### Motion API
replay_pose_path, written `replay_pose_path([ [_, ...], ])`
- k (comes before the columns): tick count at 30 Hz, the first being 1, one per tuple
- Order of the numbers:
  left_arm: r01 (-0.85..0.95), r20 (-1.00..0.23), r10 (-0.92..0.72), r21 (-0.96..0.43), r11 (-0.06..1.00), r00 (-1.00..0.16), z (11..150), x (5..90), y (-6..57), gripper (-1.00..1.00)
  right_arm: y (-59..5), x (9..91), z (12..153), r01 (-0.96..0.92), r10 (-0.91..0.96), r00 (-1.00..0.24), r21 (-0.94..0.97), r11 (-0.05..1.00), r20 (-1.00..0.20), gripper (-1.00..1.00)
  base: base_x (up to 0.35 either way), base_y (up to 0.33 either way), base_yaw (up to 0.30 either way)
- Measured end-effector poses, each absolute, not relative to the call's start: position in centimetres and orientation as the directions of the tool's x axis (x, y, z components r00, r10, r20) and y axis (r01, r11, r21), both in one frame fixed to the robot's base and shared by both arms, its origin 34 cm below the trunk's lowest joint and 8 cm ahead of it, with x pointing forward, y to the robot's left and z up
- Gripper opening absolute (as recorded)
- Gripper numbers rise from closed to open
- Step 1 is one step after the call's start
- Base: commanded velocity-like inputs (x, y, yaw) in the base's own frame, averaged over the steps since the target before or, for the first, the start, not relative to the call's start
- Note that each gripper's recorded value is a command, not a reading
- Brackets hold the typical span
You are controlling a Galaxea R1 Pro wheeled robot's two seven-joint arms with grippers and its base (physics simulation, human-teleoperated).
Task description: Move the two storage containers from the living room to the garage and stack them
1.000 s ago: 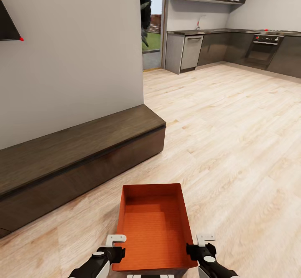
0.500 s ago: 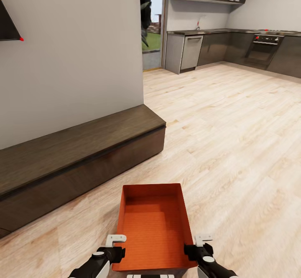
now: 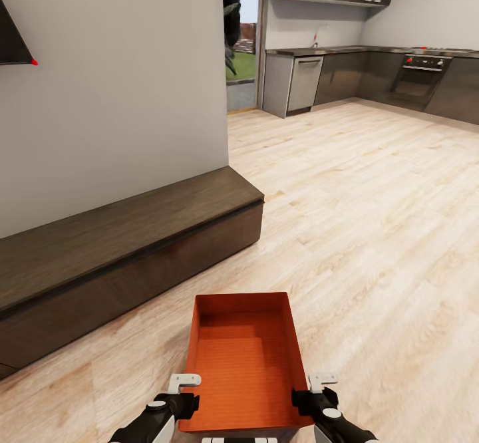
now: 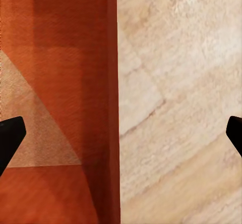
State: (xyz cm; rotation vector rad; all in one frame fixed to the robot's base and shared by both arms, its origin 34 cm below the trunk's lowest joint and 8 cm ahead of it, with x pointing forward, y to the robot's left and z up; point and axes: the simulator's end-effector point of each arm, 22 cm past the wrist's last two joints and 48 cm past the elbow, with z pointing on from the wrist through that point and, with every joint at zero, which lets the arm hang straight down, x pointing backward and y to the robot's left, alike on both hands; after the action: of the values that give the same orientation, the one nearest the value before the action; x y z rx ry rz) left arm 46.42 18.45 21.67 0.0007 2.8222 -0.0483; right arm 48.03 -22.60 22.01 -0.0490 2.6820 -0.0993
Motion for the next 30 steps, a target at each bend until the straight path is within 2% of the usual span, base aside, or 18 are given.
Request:
replay_pose_path([
  [12,0.006,-0.314,-0.005,-0.033,0.999,-0.95,21.67,46.42,18.44,1.0,-22.58,48.03,22.0,-0.019,-0.051,-0.897,-0.077,0.997,-0.44,1.0,0.0,0.0,0.0],
  [13,0.006,-0.314,-0.005,-0.033,0.999,-0.95,21.67,46.42,18.44,1.0,-22.58,48.03,22.0,-0.019,-0.051,-0.897,-0.077,0.997,-0.44,-1.0,0.0,0.0,0.0],
  [14,0.006,-0.314,-0.005,-0.033,0.999,-0.95,21.67,46.42,18.44,1.0,-22.58,48.03,22.0,-0.019,-0.051,-0.897,-0.077,0.997,-0.44,-1.0,0.0,0.0,0.0],
  [15,0.006,-0.314,-0.005,-0.033,0.999,-0.95,21.67,46.42,18.44,-1.0,-22.58,48.03,22.0,-0.019,-0.051,-0.897,-0.077,0.997,-0.44,-1.0,0.0,0.0,0.0],
  [30,-0.003,-0.317,-0.017,-0.045,0.999,-0.948,21.71,46.48,18.18,-1.0,-22.22,48.06,22.01,-0.04,-0.069,-0.895,-0.073,0.996,-0.44,-1.0,0.0,0.0,0.0],
])
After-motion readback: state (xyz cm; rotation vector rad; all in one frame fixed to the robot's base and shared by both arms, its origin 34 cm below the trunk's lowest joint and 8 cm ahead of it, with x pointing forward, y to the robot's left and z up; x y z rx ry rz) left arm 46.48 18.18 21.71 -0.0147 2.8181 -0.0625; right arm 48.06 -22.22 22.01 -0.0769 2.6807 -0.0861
